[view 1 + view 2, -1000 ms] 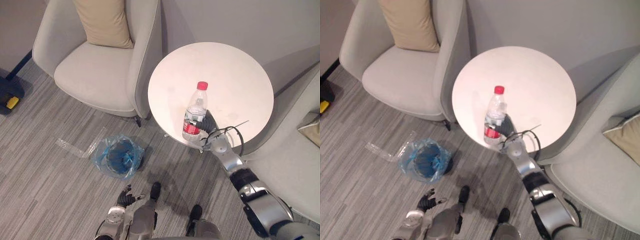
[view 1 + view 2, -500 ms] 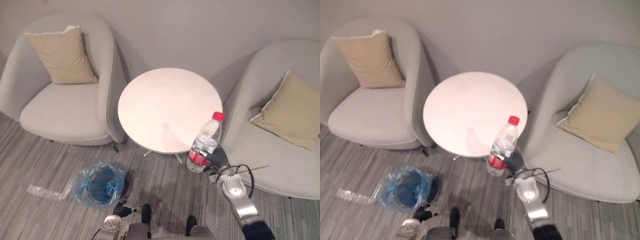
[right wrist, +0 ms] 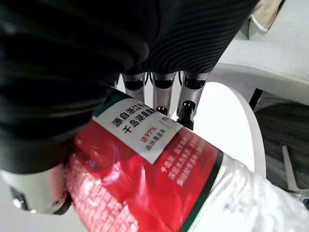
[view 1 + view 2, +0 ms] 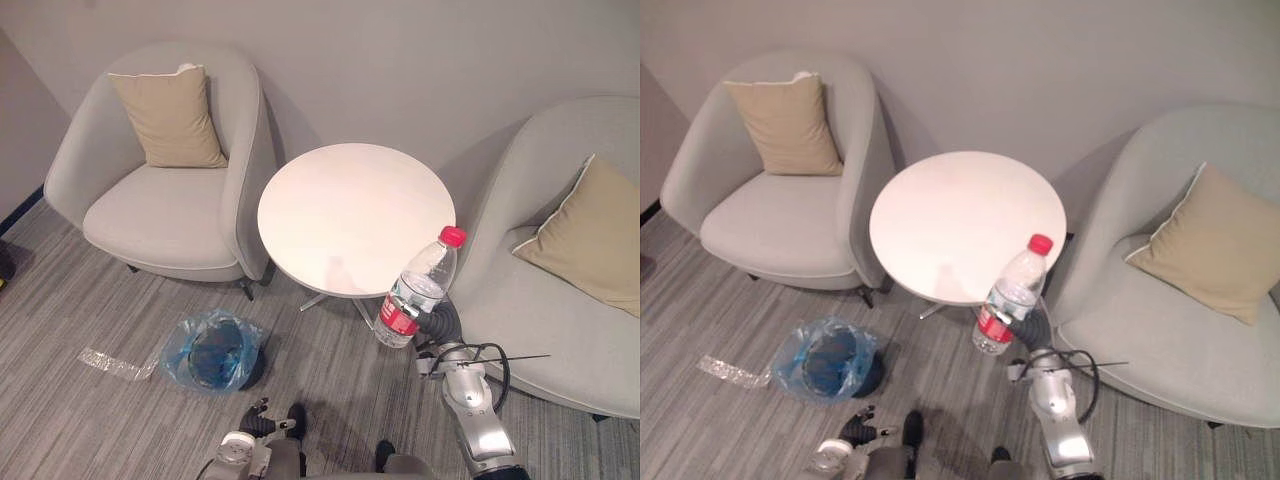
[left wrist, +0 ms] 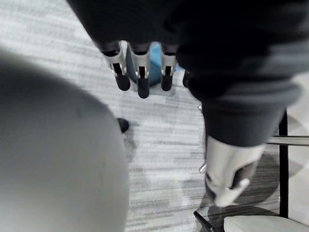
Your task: Gather rubbish on tea table into small bin, then transfer packed bag to large trash can.
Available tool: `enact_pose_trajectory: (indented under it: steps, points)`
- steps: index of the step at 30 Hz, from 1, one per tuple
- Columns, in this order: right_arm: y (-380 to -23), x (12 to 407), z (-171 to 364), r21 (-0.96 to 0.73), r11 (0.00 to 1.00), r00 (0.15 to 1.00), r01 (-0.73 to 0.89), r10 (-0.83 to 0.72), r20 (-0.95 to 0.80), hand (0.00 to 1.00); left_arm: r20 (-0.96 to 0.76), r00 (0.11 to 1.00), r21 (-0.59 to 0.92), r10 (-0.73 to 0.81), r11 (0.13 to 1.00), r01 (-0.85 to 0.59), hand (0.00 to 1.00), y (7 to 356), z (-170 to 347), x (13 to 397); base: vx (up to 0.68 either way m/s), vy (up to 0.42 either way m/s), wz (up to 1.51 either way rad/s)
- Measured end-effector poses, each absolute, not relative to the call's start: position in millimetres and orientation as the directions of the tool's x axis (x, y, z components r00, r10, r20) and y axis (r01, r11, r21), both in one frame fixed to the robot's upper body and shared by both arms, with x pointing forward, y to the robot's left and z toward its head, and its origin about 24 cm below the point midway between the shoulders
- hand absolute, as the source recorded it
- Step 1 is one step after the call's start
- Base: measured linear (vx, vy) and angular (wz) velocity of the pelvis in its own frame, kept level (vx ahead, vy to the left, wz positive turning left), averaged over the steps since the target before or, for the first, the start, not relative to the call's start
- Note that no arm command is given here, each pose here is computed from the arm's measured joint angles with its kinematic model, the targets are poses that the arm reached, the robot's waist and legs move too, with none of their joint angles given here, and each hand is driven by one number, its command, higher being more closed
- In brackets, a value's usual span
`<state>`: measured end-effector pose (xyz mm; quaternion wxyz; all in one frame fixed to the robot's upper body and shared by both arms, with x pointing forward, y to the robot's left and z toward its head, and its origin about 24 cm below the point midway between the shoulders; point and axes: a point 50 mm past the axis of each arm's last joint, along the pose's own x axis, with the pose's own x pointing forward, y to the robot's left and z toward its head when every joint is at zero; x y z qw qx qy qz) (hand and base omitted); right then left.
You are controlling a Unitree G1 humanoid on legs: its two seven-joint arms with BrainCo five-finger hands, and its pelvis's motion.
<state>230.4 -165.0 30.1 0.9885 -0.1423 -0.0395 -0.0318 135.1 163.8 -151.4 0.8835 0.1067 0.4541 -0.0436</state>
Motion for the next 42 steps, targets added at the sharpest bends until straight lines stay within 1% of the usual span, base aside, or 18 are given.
enact_pose_trajectory:
  steps: [4,6,8,12,16,19,23,26,31,35,38,41,42]
  points:
    - [-170,228,25,-0.290,0.953,0.996,0.085,-0.070,0.063,1.00,-0.816,0.577,0.138,0.035,0.981,0.137,0.00,165,-152,132,-0.16,-0.059,0.42]
    - [-179,228,21,-0.302,0.947,0.993,0.114,-0.104,0.048,1.00,-0.806,0.590,0.145,0.036,0.980,0.137,0.00,168,-150,136,-0.14,0.011,0.66]
    - [-186,224,14,-0.311,0.940,0.990,0.140,-0.141,0.018,1.00,-0.815,0.578,0.143,0.038,0.980,0.138,0.00,167,-152,131,-0.08,0.035,0.61]
    - [-188,222,10,-0.310,0.939,0.988,0.145,-0.154,-0.005,1.00,-0.829,0.559,0.144,0.036,0.978,0.152,0.00,165,-154,126,-0.05,0.142,0.72]
    - [-171,222,1,-0.261,0.958,0.990,0.118,-0.134,-0.043,1.00,-0.822,0.566,0.192,0.059,0.965,0.179,0.00,174,-153,126,-0.06,0.128,0.55]
    - [-171,222,-1,-0.261,0.958,0.989,0.117,-0.136,-0.055,1.00,-0.827,0.558,0.200,0.064,0.962,0.186,0.00,174,-154,122,-0.04,0.072,0.30]
    - [-170,217,-20,-0.269,0.959,0.980,0.091,-0.134,-0.147,1.00,-0.832,0.548,0.212,0.085,0.962,0.174,0.00,176,-156,120,-0.03,0.034,0.14]
    - [-161,216,-27,-0.262,0.964,0.978,0.055,-0.105,-0.183,1.00,-0.831,0.548,0.215,0.090,0.962,0.168,0.00,178,-155,120,0.05,0.000,0.18]
    - [-161,223,-22,-0.268,0.962,0.982,0.052,-0.098,-0.160,1.00,-0.812,0.573,0.215,0.106,0.968,0.126,0.00,182,-152,129,0.12,0.035,0.60]
    - [-164,223,-21,-0.292,0.956,0.984,0.040,-0.088,-0.152,1.00,-0.804,0.578,0.220,0.138,0.973,0.074,0.00,187,-150,130,0.20,0.008,0.93]
    - [-164,225,-19,-0.308,0.951,0.987,0.026,-0.073,-0.142,1.00,-0.809,0.565,0.242,0.162,0.968,0.069,0.00,194,-151,131,0.24,-0.155,0.79]
    - [-171,220,-21,-0.319,0.947,0.984,0.041,-0.094,-0.150,1.00,-0.822,0.545,0.249,0.167,0.965,0.080,0.00,197,-153,127,0.24,-0.191,0.92]
    - [-182,218,-21,-0.342,0.938,0.981,0.058,-0.117,-0.155,1.00,-0.825,0.546,0.229,0.144,0.969,0.091,0.00,188,-154,128,0.17,-0.130,0.75]
